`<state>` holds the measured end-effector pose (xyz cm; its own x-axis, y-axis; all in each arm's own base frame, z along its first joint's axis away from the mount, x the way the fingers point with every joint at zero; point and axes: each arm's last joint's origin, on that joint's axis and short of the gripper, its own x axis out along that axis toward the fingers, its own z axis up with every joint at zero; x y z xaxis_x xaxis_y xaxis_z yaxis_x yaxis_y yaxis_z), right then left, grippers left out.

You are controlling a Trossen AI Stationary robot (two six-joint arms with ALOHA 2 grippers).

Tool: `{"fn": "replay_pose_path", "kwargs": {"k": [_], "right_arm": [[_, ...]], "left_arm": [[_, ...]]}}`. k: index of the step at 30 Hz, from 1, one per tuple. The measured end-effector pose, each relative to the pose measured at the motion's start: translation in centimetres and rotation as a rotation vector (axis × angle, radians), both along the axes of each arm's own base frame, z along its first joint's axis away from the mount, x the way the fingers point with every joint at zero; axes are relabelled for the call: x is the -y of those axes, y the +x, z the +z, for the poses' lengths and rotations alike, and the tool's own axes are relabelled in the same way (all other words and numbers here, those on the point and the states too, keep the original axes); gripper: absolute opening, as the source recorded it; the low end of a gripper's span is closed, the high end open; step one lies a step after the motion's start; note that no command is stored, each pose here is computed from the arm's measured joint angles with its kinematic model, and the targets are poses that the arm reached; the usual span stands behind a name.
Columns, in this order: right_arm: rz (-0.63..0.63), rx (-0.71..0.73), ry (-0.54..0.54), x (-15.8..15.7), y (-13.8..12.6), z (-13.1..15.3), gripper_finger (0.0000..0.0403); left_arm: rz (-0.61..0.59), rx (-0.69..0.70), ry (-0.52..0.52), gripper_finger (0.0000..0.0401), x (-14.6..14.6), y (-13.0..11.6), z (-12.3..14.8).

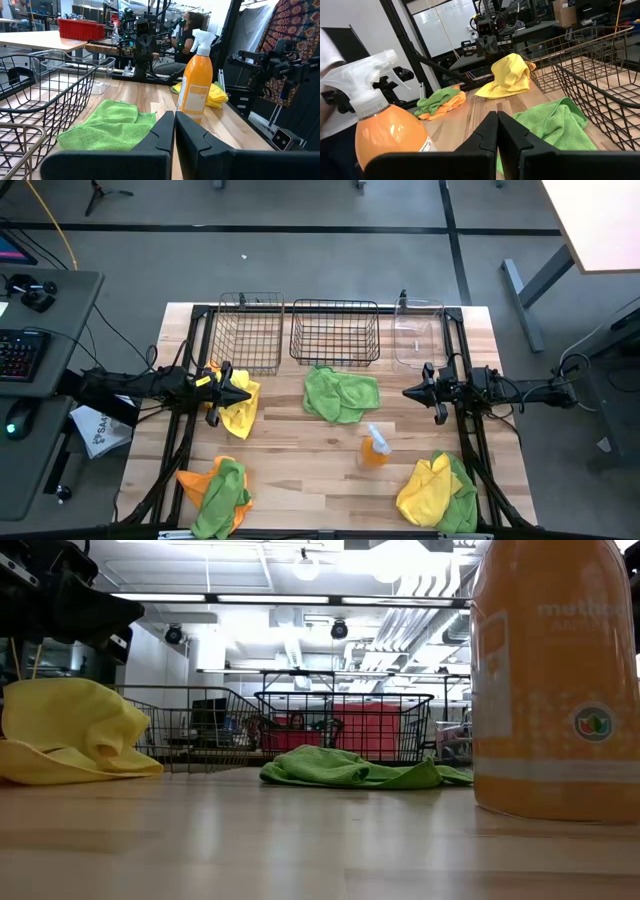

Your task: Sort microfiber towel by color & place in baskets

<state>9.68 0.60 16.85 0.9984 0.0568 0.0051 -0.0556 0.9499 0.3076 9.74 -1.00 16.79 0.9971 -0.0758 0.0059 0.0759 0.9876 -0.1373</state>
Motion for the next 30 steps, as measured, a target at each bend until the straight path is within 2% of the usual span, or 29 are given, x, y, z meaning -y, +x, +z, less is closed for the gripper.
{"fn": "replay_pose_path", "kwargs": {"k": [25, 26, 30], "right_arm": [[-0.025, 0.026, 0.006, 0.1, 0.0, 0.2, 0.0], [-0.034, 0.068, 0.058, 0.1, 0.0, 0.7, 0.0], [-0.148, 0.395, 0.455, 0.7, -0.7, 3.6, 0.0]], "left_arm": [[0.0, 0.0, 0.0, 0.0003, 0.0, 0.0, 0.0], [0.0, 0.0, 0.0, 0.0003, 0.0, 0.0, 0.0], [0.0, 0.0, 0.0, 0.0003, 0.0, 0.0, 0.0]]}}
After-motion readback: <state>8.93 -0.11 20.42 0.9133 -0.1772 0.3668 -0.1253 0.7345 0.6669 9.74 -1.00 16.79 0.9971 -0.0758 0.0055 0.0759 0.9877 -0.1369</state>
